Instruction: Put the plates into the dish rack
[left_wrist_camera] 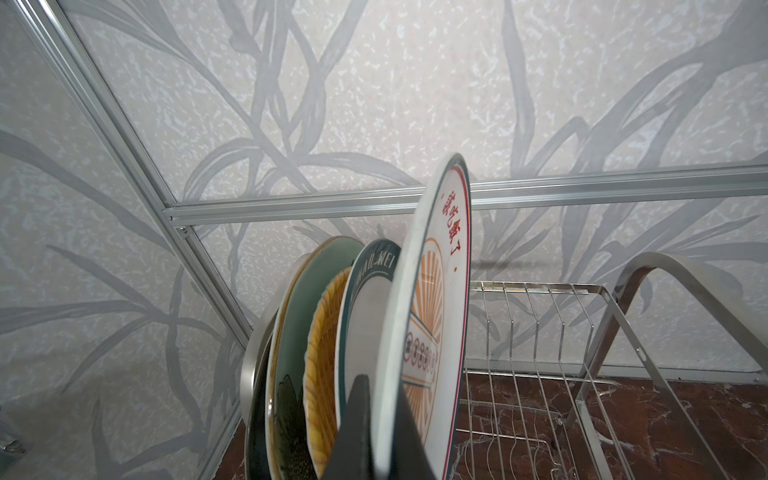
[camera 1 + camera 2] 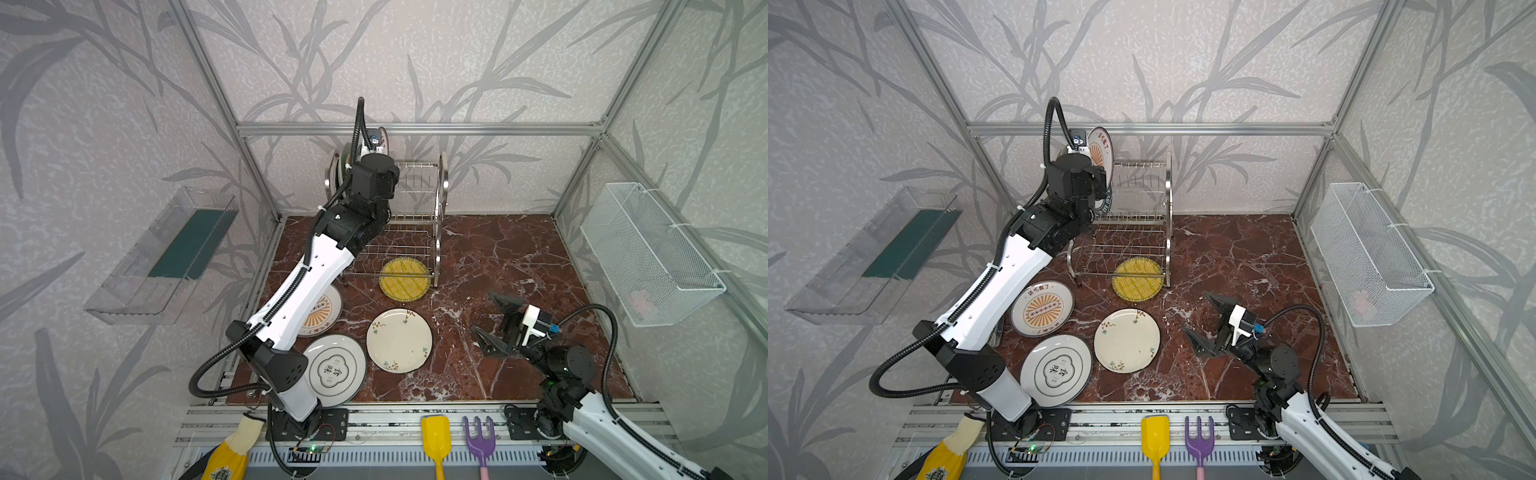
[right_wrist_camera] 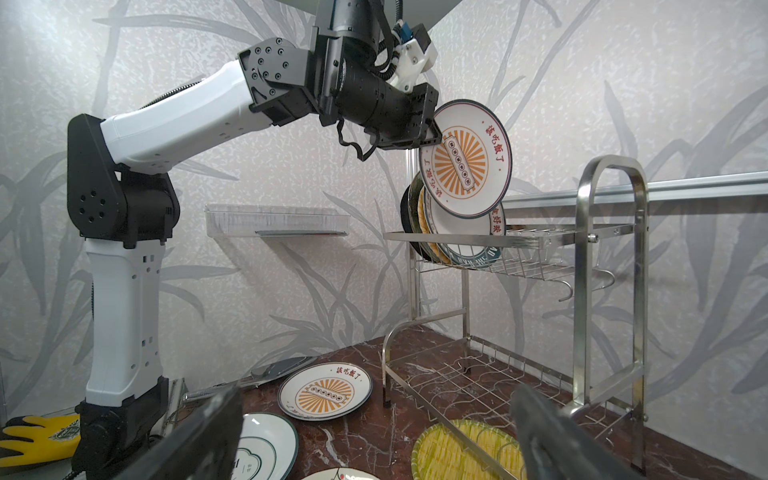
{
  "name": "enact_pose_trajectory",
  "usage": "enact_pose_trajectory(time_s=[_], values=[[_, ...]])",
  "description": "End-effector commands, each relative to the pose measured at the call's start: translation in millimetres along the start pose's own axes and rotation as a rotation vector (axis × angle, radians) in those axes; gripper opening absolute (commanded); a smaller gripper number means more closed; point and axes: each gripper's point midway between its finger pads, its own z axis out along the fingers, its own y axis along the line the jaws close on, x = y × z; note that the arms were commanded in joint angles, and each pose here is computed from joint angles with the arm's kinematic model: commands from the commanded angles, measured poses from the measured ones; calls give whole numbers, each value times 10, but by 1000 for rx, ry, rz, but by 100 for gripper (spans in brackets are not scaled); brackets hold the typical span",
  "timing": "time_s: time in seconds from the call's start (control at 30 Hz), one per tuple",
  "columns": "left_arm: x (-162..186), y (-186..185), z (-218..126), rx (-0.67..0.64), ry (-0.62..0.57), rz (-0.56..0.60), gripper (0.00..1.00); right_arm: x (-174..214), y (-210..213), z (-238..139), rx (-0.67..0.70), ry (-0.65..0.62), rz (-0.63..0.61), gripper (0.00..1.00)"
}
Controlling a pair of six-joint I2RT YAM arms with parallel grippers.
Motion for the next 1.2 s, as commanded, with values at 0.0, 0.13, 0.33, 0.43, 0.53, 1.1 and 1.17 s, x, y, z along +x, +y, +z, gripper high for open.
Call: enact_pose_trajectory(time_s=[0.0,0.13,0.33,0.43,0.53,1.1,1.17], values=[[-149,14,37,23,-29,-20,0,-64,30,13,-12,-29,-2,99],[-100,-42,163,22,-10,0,0,-36,34,34,-17,-16,6,99],[-30,-85,347,-5,6,34,0,-16,48,40,-22,-2,5,99],[-3,-87,425,-22,15,41,0,-27,50,37,-20,-5,3,99],[24,-79,486,-35,22,44,0,-20,48,40,-19,0,4,99],[317,-160,574,-4,110,34,0,57,9,74,-5,32,23,99],[348,-145,563,-6,125,20,0,73,8,79,-5,38,26,99]])
